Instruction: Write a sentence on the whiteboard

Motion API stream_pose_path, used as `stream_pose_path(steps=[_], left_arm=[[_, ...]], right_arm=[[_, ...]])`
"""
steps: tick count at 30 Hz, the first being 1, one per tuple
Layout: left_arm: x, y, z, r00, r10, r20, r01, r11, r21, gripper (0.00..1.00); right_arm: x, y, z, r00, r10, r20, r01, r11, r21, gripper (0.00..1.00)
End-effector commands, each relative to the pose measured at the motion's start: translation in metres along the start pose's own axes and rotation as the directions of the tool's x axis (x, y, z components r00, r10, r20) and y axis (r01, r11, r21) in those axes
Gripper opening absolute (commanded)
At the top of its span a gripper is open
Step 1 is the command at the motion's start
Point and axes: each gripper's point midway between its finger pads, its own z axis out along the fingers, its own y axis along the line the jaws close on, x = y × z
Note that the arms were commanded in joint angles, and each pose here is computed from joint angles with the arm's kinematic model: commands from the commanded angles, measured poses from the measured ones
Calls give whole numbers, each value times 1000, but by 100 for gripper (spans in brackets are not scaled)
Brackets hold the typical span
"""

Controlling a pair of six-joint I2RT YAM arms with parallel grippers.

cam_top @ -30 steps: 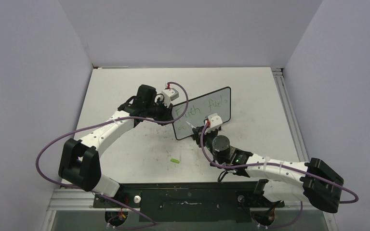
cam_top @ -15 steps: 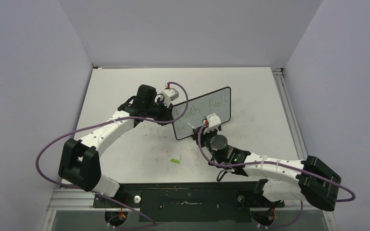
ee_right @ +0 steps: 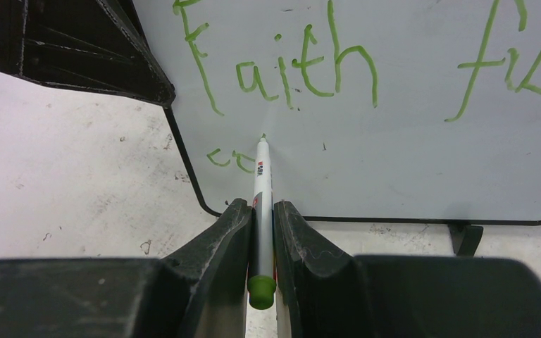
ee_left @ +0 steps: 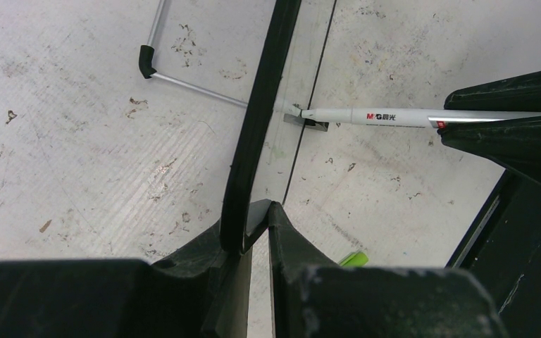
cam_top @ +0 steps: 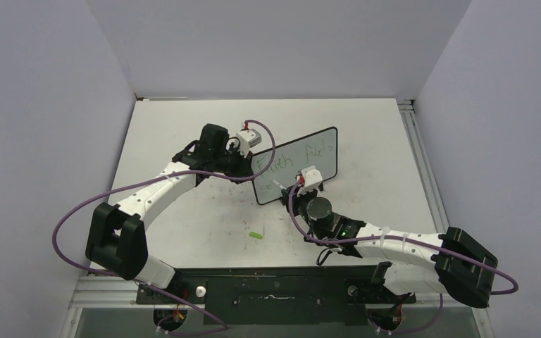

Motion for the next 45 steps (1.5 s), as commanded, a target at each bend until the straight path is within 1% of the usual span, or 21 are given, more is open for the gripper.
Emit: stream_pose_path(steps=[1,13,26,45], left_arm=[[-3,5,-5,999,44,-8,-44,998,-38,0],[-3,5,-5,999,43,-9,-43,998,-37,0],[-3,5,-6,999,44,-8,-44,998,-37,0],[-2,5,-6,999,43,-9,-43,998,-37,0]], right_arm=[[-3,0,3,1000,25,7,-25,1000,4,5],[12,-6,2,999,24,-30,-23,999,35,5],[11,-12,3,999,17,-27,-15,997,72,5],[-18,-13,0,998,31,53,-35,997,75,5]])
